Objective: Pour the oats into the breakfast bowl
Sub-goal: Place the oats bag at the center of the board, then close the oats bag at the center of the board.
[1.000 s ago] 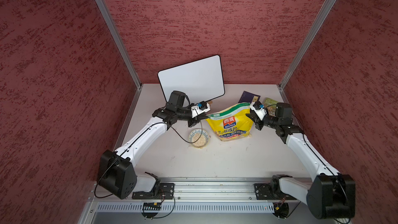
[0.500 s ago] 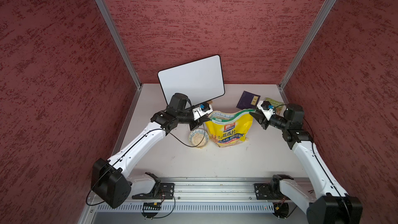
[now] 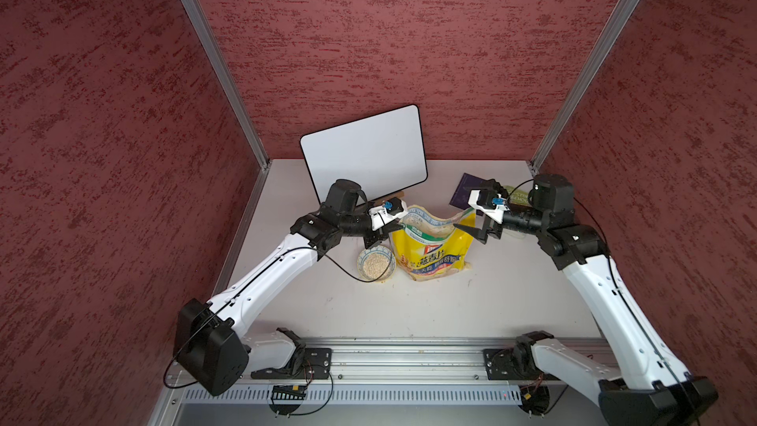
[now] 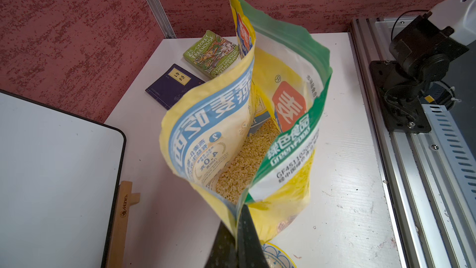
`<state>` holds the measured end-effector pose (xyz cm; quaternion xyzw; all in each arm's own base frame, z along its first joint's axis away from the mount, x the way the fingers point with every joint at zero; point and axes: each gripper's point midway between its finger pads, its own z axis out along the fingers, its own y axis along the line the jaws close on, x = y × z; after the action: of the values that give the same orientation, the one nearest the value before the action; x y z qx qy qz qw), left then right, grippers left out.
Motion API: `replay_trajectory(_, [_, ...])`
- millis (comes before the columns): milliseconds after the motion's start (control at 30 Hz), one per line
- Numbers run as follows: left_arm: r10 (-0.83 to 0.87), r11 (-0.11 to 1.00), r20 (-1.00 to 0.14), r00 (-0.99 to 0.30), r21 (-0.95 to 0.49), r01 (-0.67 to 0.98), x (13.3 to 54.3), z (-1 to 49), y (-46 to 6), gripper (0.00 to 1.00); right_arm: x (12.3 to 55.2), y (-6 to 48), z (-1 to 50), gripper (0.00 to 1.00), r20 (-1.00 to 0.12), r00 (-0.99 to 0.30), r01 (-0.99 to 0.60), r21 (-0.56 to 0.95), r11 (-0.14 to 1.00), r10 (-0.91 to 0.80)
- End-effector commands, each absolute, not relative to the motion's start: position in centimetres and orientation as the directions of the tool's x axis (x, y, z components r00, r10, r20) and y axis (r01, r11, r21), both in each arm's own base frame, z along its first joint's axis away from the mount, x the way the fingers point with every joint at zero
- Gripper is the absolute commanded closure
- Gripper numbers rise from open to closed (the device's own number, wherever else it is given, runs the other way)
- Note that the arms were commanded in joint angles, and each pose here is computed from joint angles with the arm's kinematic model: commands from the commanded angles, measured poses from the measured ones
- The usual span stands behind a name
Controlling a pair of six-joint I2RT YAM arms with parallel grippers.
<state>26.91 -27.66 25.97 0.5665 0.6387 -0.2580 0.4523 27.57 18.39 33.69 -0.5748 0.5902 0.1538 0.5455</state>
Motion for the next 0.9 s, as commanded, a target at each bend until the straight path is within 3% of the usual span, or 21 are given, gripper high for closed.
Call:
replay_trajectory(0, [0.438,0.232,-0.887,0.143,0.265,0.936,26.9,28.4,-27.7,1.00,26.7,17.5,29.6,0.04,-0.731,0.179,-0.892,-0.403,0.204,-0.658])
replay_trajectory(367, [0.450,0.251,-0.881,0.146,0.281,0.926,27.0,28.0,-27.2,1.00,25.5,17.5,30.1,0.05,-0.671,0.226,-0.913,-0.398,0.086,-0.707])
replay_trajectory(567, [0.441,0.249,-0.882,0.169,0.301,0.921,26.7,28.3,-26.9,1.00,28.0,18.2,27.9,0.17,-0.594,0.238,-0.922,-0.388,0.015,-0.769])
replay_trajectory(700, [0.439,0.250,-0.882,0.173,0.304,0.919,26.7,28.4,-26.9,1.00,29.3,18.7,27.9,0.35,-0.561,0.276,-0.907,-0.421,-0.018,-0.780])
replay_trajectory(867, [0.450,0.267,-0.878,0.162,0.305,0.914,26.6,28.2,-26.3,1.00,29.8,17.5,27.2,0.69,-0.503,0.244,-0.902,-0.431,-0.004,-0.829])
